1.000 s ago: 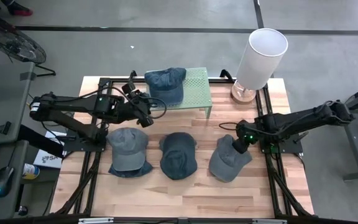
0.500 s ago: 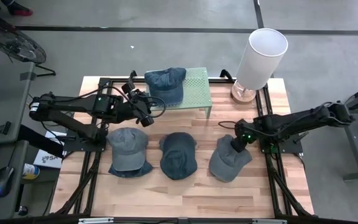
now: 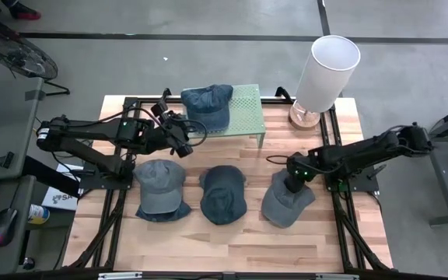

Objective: Pick & Place hat
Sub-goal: Put the right gray cap on the shelf

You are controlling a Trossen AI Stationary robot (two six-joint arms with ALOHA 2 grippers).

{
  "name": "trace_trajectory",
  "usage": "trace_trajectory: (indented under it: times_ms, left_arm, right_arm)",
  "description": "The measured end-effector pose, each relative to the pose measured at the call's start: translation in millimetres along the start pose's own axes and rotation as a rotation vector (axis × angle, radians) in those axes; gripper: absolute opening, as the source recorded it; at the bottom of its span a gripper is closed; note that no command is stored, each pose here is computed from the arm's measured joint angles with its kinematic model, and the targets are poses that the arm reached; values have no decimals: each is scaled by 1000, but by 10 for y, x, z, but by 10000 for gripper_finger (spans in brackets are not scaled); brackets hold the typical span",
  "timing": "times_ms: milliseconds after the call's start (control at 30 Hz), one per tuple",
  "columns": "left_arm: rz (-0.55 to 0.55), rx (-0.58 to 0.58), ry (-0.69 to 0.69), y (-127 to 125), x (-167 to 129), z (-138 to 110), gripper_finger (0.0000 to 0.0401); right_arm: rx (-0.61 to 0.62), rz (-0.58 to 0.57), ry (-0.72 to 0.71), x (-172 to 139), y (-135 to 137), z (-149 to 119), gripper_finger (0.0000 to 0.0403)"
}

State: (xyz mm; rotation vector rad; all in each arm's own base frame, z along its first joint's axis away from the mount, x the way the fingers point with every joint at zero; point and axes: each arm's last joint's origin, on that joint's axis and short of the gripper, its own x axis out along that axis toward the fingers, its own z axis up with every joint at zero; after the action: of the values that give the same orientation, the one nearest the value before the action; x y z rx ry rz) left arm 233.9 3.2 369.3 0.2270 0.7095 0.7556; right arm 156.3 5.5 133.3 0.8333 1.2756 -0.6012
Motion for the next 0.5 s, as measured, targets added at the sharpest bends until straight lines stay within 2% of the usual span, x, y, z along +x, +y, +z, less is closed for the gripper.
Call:
trace_trajectory:
  times_ms: [133, 333, 500]
  left_arm:
    - [6, -3, -1, 1, 1, 0, 184]
    - [23, -3, -3, 6, 1, 1, 184]
    - [29, -5, -4, 8, 1, 1, 184]
  right_arm:
    - [-3, -35, 32, 64, 7, 7, 115]
    - [-5, -41, 38, 60, -7, -2, 50]
    - [-11, -5, 12, 2, -16, -12, 50]
